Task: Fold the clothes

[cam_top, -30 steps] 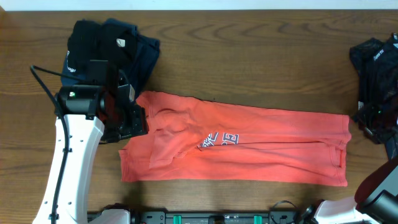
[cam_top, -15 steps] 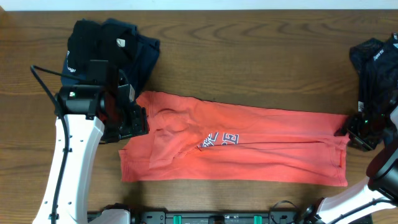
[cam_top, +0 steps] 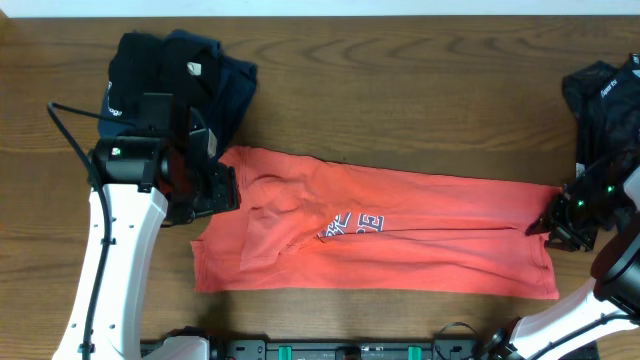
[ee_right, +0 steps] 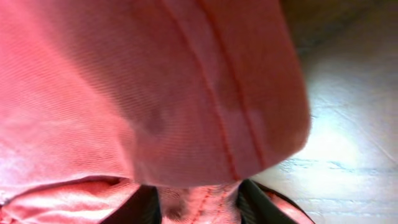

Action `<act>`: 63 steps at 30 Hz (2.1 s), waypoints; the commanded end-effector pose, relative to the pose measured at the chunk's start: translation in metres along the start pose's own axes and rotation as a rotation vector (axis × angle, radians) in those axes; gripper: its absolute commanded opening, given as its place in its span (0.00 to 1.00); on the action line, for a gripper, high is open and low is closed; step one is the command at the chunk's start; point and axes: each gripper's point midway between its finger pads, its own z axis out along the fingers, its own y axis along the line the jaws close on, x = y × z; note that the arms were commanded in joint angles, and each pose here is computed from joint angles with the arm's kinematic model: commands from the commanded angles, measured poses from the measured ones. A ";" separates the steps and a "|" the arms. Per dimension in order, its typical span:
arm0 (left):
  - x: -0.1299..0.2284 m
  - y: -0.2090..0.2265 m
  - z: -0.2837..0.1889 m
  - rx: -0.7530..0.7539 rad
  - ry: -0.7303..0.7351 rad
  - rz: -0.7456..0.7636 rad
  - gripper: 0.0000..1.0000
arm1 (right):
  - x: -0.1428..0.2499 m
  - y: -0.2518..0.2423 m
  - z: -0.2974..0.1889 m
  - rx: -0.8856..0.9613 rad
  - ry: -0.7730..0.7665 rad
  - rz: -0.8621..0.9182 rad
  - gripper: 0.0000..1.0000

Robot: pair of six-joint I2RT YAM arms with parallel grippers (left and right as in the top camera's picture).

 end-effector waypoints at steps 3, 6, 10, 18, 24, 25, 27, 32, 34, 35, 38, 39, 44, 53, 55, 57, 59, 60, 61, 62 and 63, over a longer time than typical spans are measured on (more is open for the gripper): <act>0.000 0.001 -0.003 -0.007 -0.013 0.036 0.65 | -0.003 -0.018 0.009 0.039 0.014 0.060 0.09; 0.000 0.001 -0.003 -0.008 -0.009 0.055 0.66 | -0.018 -0.017 -0.015 0.031 -0.042 0.063 0.01; 0.000 0.001 -0.003 -0.008 -0.010 0.055 0.65 | -0.041 -0.015 -0.067 0.028 -0.168 0.066 0.01; 0.000 0.001 -0.003 -0.008 -0.012 0.055 0.65 | -0.058 -0.006 -0.125 0.036 -0.343 0.057 0.01; -0.001 0.001 -0.003 -0.007 -0.014 0.055 0.65 | -0.058 -0.004 -0.131 0.041 -0.352 0.057 0.01; -0.001 0.001 -0.003 -0.007 -0.015 0.056 0.65 | -0.058 -0.005 -0.130 0.047 -0.353 0.058 0.01; -0.001 0.000 -0.003 -0.007 -0.015 0.056 0.66 | -0.058 -0.006 -0.131 0.053 -0.354 0.063 0.01; -0.001 0.001 -0.003 -0.007 -0.016 0.056 0.65 | -0.058 0.003 -0.130 0.013 -0.353 0.052 0.01; -0.001 0.001 -0.003 -0.007 -0.015 0.056 0.65 | -0.055 0.019 -0.133 -0.056 -0.346 0.016 0.01; -0.001 0.001 -0.003 -0.007 -0.015 0.056 0.66 | -0.053 0.027 -0.136 -0.076 -0.348 -0.008 0.01; -0.001 0.001 -0.003 -0.007 -0.016 0.056 0.66 | -0.044 0.046 -0.142 -0.086 -0.351 -0.055 0.01; -0.001 0.001 -0.003 -0.007 -0.016 0.056 0.65 | -0.039 0.055 -0.144 -0.081 -0.350 -0.081 0.01; -0.001 0.001 -0.003 -0.007 -0.016 0.056 0.66 | -0.010 0.093 -0.135 -0.013 -0.284 -0.211 0.01; 0.000 0.001 -0.003 -0.007 -0.011 0.055 0.66 | 0.032 0.142 -0.096 0.176 -0.163 -0.434 0.01; 0.000 0.001 -0.003 -0.007 -0.012 0.055 0.66 | 0.044 0.154 -0.088 0.192 -0.135 -0.488 0.01; 0.000 0.001 -0.003 -0.007 -0.013 0.055 0.65 | 0.053 0.164 -0.083 0.210 -0.122 -0.534 0.01; -0.001 0.001 -0.003 -0.007 -0.014 0.055 0.65 | 0.057 0.170 -0.079 0.244 -0.129 -0.557 0.01; -0.001 0.001 -0.003 -0.007 -0.016 0.055 0.65 | 0.058 0.171 -0.079 0.266 -0.136 -0.558 0.01; -0.001 0.000 -0.003 -0.006 -0.015 0.056 0.66 | 0.059 0.172 -0.078 0.282 -0.140 -0.562 0.01; -0.001 0.001 -0.003 -0.007 -0.015 0.055 0.65 | 0.060 0.174 -0.077 0.290 -0.140 -0.571 0.01; -0.001 0.001 -0.003 -0.007 -0.015 0.055 0.65 | 0.062 0.174 -0.076 0.292 -0.137 -0.576 0.01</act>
